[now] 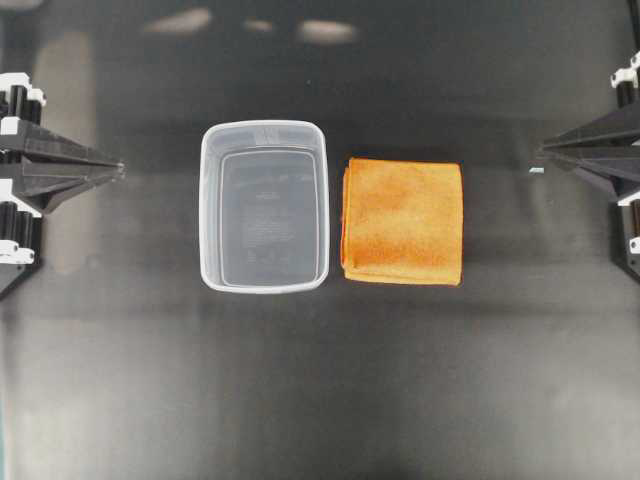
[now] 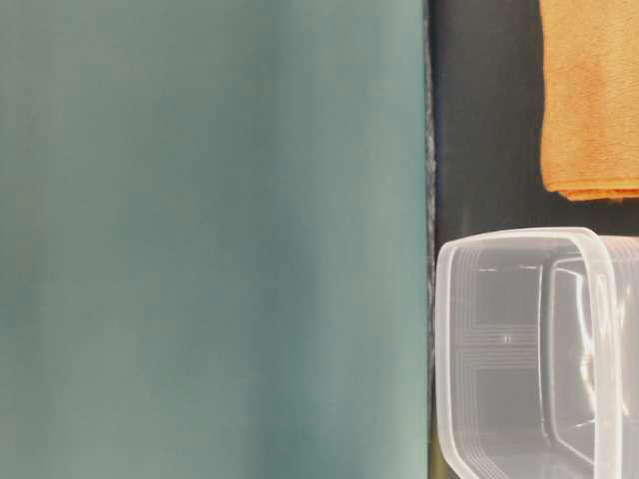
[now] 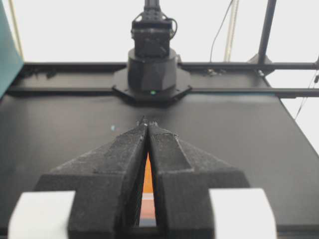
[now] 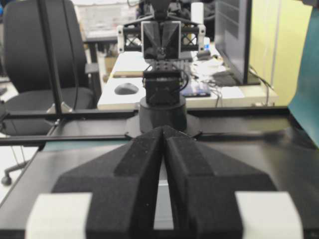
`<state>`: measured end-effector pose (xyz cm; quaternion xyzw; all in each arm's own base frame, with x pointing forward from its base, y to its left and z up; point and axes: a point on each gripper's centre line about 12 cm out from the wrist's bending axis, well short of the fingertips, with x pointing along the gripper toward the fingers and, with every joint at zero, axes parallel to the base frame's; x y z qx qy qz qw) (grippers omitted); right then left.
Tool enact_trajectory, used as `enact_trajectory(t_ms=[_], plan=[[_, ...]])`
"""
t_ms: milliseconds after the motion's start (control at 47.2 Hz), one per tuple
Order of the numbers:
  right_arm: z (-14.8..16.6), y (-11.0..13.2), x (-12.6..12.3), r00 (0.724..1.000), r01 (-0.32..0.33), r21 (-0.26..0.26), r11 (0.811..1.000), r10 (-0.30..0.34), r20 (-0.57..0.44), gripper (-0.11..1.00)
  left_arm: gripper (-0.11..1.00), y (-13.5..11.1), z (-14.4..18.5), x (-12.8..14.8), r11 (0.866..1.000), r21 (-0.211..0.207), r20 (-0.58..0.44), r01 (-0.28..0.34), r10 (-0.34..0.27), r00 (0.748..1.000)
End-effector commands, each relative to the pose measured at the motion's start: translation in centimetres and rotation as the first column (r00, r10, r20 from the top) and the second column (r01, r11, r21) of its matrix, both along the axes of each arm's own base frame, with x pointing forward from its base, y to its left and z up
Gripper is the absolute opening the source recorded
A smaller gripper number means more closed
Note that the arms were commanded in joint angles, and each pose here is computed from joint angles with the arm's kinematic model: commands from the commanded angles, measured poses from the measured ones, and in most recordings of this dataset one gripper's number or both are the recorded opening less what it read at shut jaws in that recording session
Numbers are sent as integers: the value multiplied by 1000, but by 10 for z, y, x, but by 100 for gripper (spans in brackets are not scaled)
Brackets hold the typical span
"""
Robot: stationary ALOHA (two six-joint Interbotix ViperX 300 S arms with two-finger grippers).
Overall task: Place the orange towel into the container with the left arm.
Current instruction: 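Move the left gripper over the container toward the orange towel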
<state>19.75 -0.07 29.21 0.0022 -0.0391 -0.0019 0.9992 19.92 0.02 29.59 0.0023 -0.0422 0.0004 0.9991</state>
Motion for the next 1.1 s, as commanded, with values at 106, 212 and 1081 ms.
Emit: enact_trajectory(t_ms=[106,212,1081], plan=[[-8,-1,2,998,8,37,999,-6,-66,0,0,-6,20,28,1000,13,-98,28,-26,995],[-17,-2,2,991,15,58,998,-7,-134,0,0,-7,28,49,999,27,-195,30,-24,980],[-18,1,-18,975,8,75,997,9,-220,76,29,-4,20,209,995,81,-710,53,20,704]])
